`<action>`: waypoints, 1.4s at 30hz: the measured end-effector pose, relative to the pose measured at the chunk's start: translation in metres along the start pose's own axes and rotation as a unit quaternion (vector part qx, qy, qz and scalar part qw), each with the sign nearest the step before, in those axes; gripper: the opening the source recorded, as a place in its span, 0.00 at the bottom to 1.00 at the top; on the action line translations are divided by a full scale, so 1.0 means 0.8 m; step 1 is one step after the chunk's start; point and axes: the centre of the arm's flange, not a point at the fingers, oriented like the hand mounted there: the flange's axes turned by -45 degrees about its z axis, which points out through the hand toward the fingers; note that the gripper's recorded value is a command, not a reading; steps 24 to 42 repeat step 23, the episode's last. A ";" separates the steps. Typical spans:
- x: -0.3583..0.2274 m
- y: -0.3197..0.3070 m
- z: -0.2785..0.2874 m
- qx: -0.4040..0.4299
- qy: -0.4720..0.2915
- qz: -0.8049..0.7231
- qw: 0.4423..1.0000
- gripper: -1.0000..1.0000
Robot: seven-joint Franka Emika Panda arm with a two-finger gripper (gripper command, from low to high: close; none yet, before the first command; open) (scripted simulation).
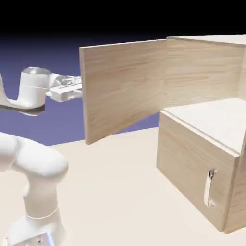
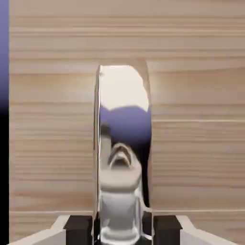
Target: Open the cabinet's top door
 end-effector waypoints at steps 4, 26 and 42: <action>0.000 0.018 -0.046 0.044 0.000 0.000 0.999 0.00; 0.005 0.091 -0.165 0.167 -0.003 -0.003 0.986 0.00; 0.005 0.091 -0.165 0.167 -0.003 -0.003 0.986 0.00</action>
